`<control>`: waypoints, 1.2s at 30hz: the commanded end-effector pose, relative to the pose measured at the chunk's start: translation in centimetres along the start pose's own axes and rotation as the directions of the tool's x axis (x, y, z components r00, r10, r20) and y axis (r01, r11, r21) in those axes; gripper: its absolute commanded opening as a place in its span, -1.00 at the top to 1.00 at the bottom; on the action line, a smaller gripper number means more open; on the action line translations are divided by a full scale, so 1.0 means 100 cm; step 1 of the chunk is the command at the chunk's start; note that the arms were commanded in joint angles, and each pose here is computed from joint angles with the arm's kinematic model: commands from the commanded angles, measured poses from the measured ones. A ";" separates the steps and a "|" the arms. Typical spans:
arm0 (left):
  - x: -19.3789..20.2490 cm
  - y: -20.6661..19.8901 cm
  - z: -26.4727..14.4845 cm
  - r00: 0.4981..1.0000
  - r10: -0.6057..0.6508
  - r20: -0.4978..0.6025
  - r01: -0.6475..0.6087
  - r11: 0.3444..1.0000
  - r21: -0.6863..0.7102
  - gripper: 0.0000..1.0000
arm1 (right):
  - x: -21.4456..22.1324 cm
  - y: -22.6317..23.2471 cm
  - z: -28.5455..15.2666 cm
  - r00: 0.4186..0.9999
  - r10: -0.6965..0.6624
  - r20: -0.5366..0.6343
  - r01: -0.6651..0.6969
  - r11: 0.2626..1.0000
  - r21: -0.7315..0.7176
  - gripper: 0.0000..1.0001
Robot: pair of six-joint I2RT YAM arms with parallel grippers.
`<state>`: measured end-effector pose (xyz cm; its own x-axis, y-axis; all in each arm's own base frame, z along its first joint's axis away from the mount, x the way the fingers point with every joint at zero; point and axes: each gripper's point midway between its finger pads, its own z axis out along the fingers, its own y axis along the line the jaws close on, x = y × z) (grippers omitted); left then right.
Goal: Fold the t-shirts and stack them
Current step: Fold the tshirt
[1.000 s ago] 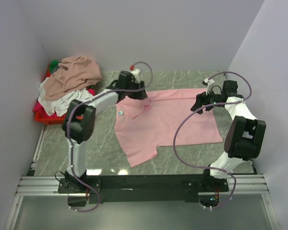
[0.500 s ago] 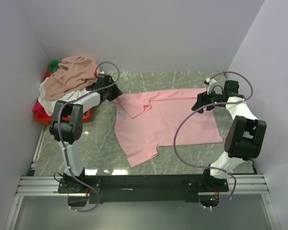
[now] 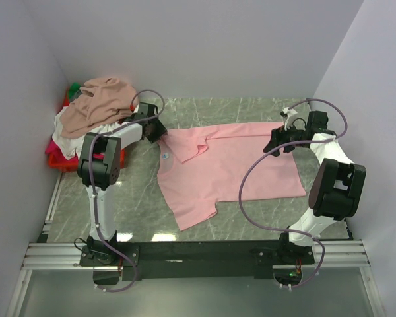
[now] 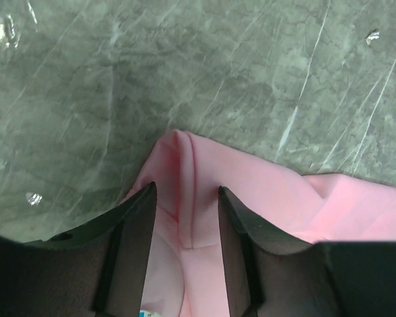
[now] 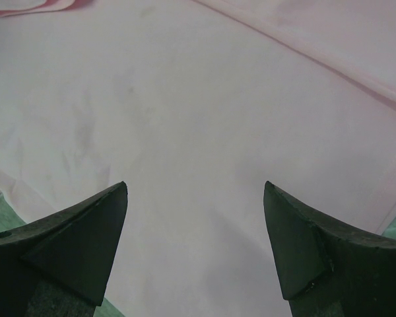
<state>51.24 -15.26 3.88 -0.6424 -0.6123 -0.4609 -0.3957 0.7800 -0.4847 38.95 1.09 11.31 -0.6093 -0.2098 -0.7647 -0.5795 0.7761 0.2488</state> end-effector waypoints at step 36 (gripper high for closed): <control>-0.070 -0.019 0.028 0.973 0.187 0.137 -0.193 0.981 0.027 0.33 | -0.005 -0.056 -0.005 0.998 0.069 -0.010 -0.066 0.981 0.180 -0.79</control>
<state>56.37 -13.65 3.65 -0.6503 -0.4819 -0.5873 -0.2798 0.8707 -0.4046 40.85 -2.55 8.34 -0.7030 -0.1452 -0.6962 -0.4244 0.8712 0.2469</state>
